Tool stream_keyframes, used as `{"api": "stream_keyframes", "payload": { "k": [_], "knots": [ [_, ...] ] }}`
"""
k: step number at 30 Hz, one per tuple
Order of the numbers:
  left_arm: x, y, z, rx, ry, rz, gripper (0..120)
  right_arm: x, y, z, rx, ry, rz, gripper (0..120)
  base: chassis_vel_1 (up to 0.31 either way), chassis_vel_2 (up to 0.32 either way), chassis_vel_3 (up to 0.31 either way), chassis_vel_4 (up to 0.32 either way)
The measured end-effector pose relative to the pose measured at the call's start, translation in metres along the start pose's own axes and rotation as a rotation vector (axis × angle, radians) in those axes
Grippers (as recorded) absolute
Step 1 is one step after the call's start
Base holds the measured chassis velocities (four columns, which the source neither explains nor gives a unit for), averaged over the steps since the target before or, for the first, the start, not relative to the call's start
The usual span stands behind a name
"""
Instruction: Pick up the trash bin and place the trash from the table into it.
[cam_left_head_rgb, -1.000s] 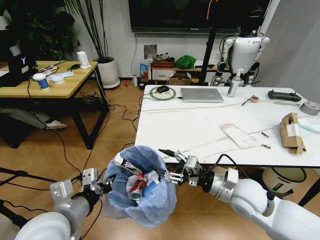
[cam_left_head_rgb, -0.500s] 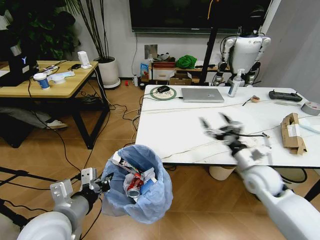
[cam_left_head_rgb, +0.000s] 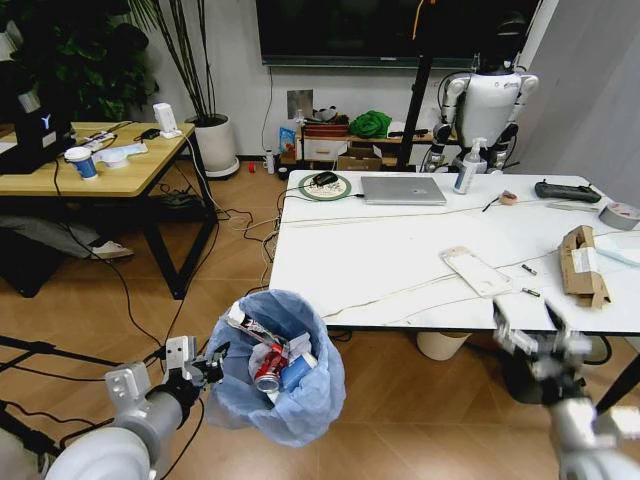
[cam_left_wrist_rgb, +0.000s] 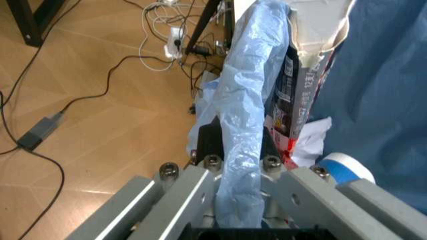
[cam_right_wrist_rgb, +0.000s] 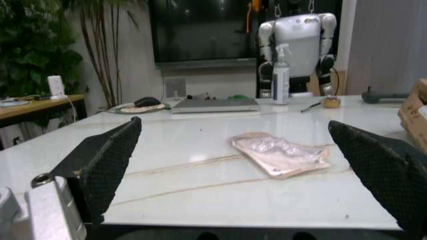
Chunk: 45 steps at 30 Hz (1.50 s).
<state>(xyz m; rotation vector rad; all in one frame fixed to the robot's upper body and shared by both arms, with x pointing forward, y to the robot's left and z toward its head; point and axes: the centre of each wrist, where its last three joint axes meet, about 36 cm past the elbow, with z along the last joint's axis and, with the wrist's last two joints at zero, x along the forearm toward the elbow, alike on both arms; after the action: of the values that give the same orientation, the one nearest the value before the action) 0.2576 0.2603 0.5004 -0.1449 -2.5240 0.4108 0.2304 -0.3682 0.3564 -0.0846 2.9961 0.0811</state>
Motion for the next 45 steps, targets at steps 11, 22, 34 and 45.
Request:
{"api": "stream_keyframes", "payload": {
  "k": [11,22,34,45],
  "knots": [
    [0.007,-0.005,0.016,0.018,0.042,-0.008,0,0.025,0.016,0.014,-0.021,0.026,-0.031,100,0.000,0.000,0.000,0.000],
    [0.021,-0.007,0.026,0.004,0.116,-0.015,0,0.024,0.013,0.030,-0.035,0.042,-0.023,100,0.000,0.000,0.000,0.000],
    [0.017,-0.007,0.025,0.020,0.091,-0.017,0,0.016,0.017,0.040,-0.084,0.037,-0.015,100,0.000,0.000,0.000,0.000],
    [0.012,-0.006,0.028,0.030,0.092,-0.017,0,0.013,0.017,0.043,-0.104,0.027,-0.003,100,-0.026,-0.022,0.022,0.024]
  ]
}}
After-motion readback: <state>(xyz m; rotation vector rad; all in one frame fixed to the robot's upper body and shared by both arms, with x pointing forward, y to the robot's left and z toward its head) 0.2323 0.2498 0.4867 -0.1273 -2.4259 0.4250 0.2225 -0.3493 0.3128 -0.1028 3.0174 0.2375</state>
